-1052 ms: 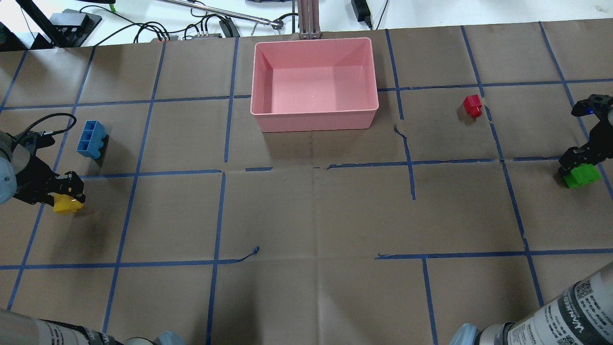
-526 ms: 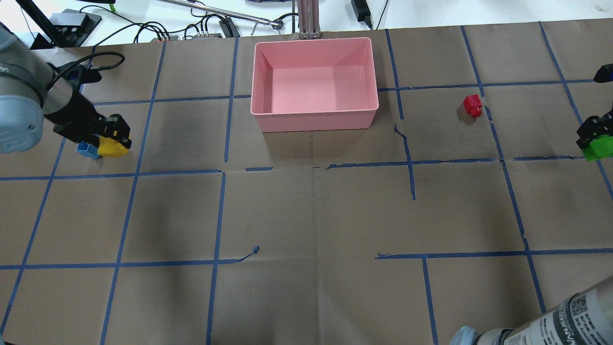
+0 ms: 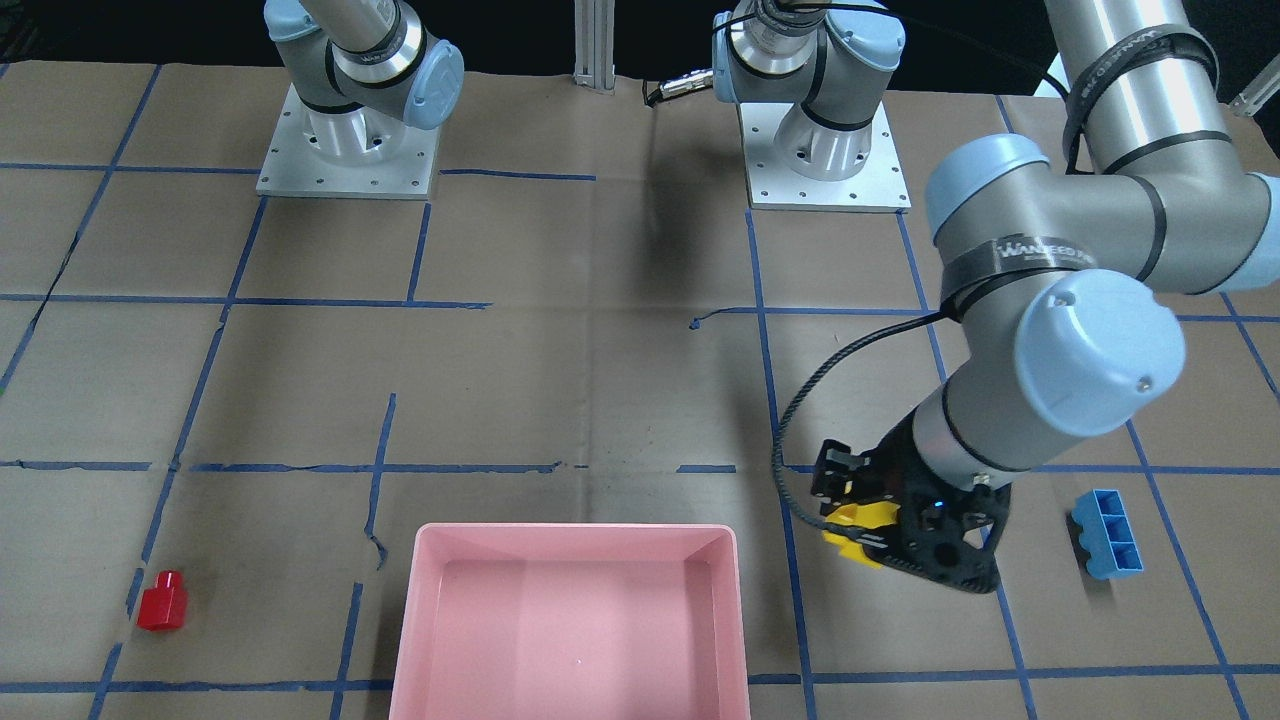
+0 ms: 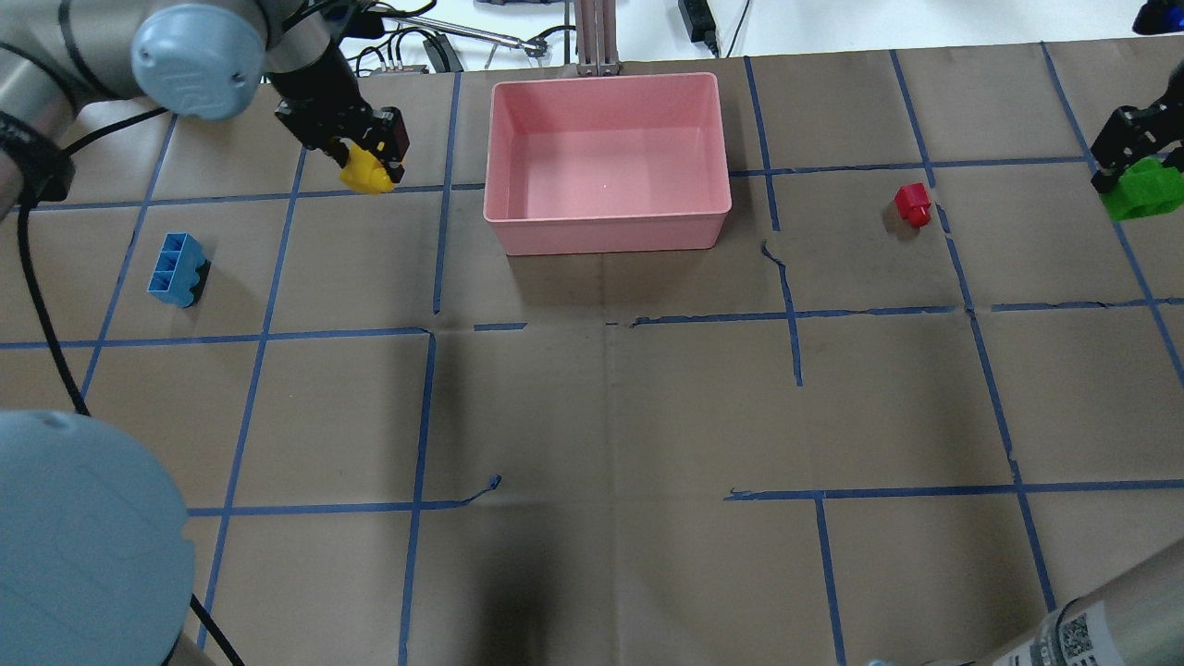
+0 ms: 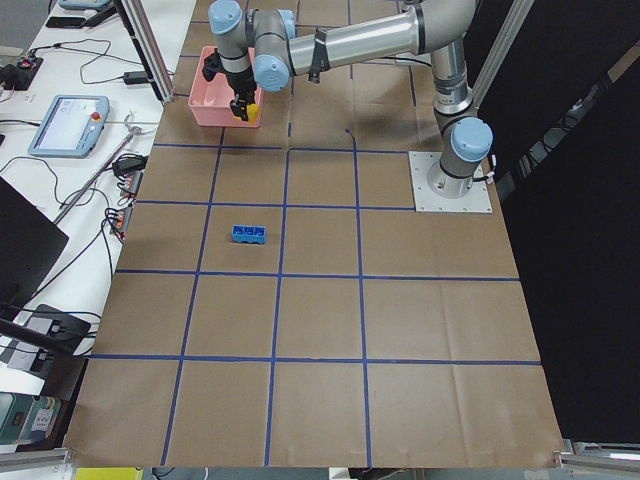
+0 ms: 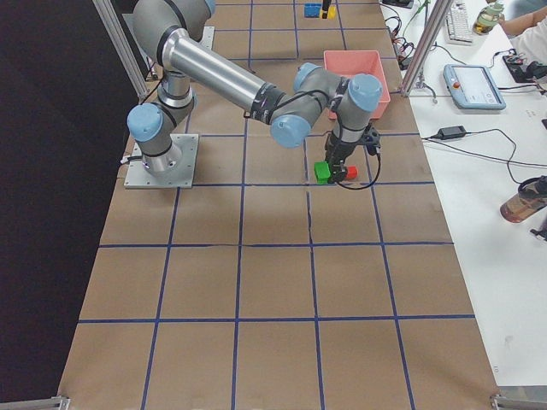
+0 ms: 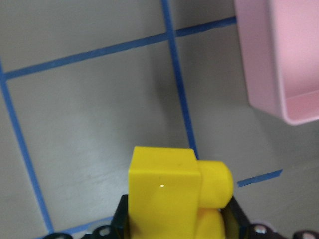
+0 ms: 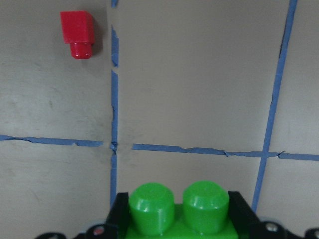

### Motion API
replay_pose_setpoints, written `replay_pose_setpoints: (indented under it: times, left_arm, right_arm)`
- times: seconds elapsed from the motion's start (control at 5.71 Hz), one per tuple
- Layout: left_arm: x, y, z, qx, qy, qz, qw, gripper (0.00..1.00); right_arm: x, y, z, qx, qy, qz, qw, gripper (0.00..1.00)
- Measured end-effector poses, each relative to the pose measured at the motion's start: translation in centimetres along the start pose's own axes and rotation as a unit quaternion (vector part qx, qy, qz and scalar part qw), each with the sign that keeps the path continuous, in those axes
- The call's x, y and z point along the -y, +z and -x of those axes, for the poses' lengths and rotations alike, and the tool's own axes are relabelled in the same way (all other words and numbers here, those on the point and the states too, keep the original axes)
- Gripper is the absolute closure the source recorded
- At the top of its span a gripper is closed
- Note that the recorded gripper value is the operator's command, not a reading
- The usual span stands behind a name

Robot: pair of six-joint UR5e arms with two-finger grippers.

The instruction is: Put all blocks into box

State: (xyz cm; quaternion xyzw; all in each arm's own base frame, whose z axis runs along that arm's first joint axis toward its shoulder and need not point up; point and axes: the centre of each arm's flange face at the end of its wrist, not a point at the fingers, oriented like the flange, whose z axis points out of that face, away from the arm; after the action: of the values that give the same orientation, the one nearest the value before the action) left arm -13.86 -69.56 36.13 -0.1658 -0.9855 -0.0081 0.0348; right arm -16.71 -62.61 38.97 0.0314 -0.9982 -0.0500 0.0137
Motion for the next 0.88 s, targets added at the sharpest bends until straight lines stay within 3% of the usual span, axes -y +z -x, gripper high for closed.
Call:
replay_pose_setpoints:
  times: [0.35,0.53,0.7,0.88]
  left_arm:
    - [5.3,4.2,-8.7,-0.002,0.065,0.013,0.9978,0.96]
    - [6.4,5.8,-11.2,0.001,0.082,0.002,0.9966,0.35]
    - [7.5,7.7,-12.4,0.004,0.091,-0.012,0.9957,0.01]
    - [7.7,8.5,-12.7,0.010,0.094,-0.012,0.9955,0.00]
  right_arm:
    - [2.5,-1.3,8.3,0.004,0.046,-0.005,0.9989,0.53]
    - [3.2,-1.5,12.5,0.009,0.069,-0.008,0.9975,0.53]
    - [3.5,-1.7,15.9,0.009,0.085,-0.009,0.9963,0.53]
    - [3.6,-1.8,17.8,0.009,0.092,-0.010,0.9956,0.53]
